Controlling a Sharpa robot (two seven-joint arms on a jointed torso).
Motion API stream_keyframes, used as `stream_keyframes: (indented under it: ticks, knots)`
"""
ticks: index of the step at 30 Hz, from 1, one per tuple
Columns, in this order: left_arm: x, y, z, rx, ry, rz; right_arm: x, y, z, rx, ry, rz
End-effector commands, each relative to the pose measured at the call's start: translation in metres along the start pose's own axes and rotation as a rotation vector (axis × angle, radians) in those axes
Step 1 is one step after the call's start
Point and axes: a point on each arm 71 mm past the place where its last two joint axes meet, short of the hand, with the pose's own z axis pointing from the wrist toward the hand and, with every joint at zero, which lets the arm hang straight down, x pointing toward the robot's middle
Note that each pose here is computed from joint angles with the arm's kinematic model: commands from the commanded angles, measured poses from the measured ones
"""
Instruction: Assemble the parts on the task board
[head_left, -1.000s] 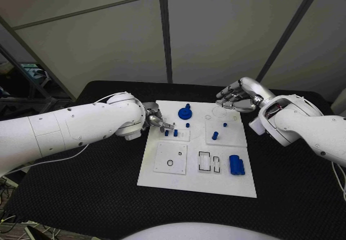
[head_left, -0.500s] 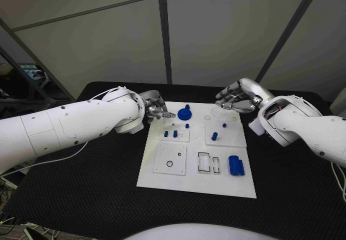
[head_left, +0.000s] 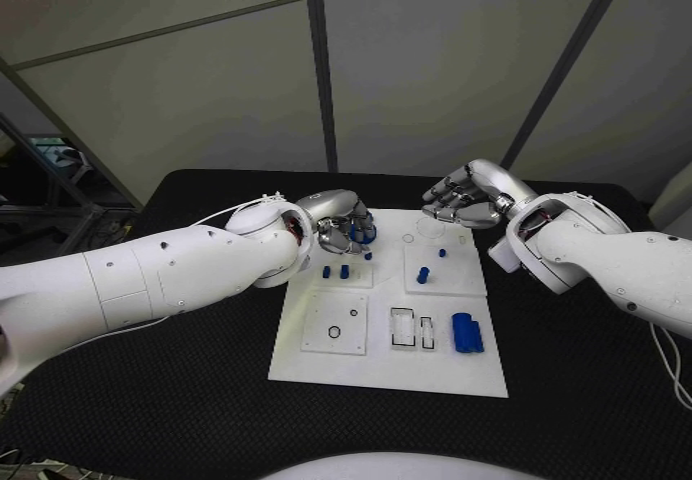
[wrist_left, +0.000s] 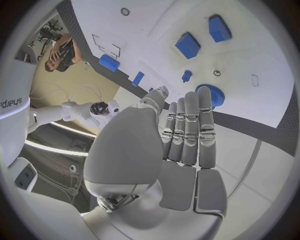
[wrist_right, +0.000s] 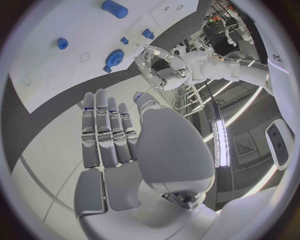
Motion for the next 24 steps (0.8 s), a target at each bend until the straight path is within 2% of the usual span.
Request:
stream_keyframes:
  ticks: [1, 12, 24]
  knots:
    - [0.0021, -0.0067, 0.0031, 0.116, 0.003, 0.125, 0.000, 0.002, 0.001, -0.014, 0.006, 0.003]
    - [0.0122, -0.0054, 0.0134, 0.112, 0.057, 0.178, 0.001, 0.004, 0.002, -0.018, 0.009, 0.004]
    - [0.0215, -0.0019, 0.0247, 0.075, 0.100, 0.200, 0.002, 0.004, 0.002, -0.020, 0.010, 0.005]
